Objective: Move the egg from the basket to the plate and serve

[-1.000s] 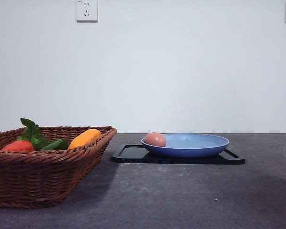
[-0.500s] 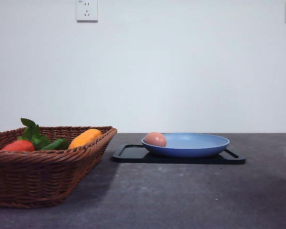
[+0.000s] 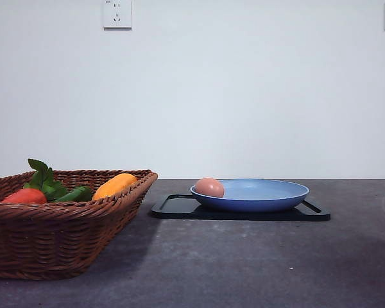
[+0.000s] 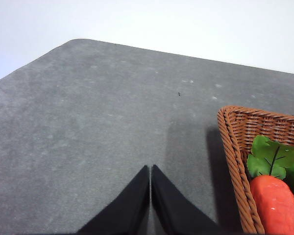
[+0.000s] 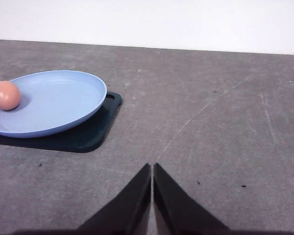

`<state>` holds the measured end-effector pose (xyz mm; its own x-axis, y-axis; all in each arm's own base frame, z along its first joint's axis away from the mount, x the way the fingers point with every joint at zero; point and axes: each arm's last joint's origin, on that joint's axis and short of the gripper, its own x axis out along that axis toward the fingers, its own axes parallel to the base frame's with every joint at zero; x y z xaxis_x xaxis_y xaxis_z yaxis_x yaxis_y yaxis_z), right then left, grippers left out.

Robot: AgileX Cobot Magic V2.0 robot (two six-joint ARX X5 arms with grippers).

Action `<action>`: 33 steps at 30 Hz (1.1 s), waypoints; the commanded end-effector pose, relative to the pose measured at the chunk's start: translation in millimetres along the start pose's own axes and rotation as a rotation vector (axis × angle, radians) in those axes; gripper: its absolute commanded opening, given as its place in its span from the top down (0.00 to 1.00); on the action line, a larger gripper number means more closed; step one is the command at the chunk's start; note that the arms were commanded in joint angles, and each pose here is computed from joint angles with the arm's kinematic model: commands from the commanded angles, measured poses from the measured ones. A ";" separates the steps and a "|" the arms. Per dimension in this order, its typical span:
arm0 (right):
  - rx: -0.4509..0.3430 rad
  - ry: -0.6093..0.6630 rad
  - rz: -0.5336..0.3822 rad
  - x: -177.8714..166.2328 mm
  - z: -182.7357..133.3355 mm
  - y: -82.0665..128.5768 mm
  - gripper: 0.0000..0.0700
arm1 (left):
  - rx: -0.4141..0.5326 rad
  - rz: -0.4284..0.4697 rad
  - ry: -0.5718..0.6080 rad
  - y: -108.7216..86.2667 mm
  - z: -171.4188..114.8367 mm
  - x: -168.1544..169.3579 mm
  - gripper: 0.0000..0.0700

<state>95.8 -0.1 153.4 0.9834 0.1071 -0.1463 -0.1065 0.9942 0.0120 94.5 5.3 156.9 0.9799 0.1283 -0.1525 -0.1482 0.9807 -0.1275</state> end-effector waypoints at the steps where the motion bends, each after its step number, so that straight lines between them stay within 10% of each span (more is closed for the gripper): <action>1: 0.002 -0.005 -0.002 0.1 -0.4 -0.1 1.00 | 0.002 0.008 0.037 1.3 -8.5 2.0 1.00; 33: 0.002 -0.005 -0.002 0.1 -0.4 -0.1 1.00 | 0.002 0.008 0.037 1.3 -8.5 2.0 1.00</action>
<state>95.8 -0.1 153.4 0.9834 0.1071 -0.1463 -0.1065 0.9942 0.0120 94.5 5.3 156.9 0.9799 0.1283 -0.1525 -0.1482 0.9807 -0.1275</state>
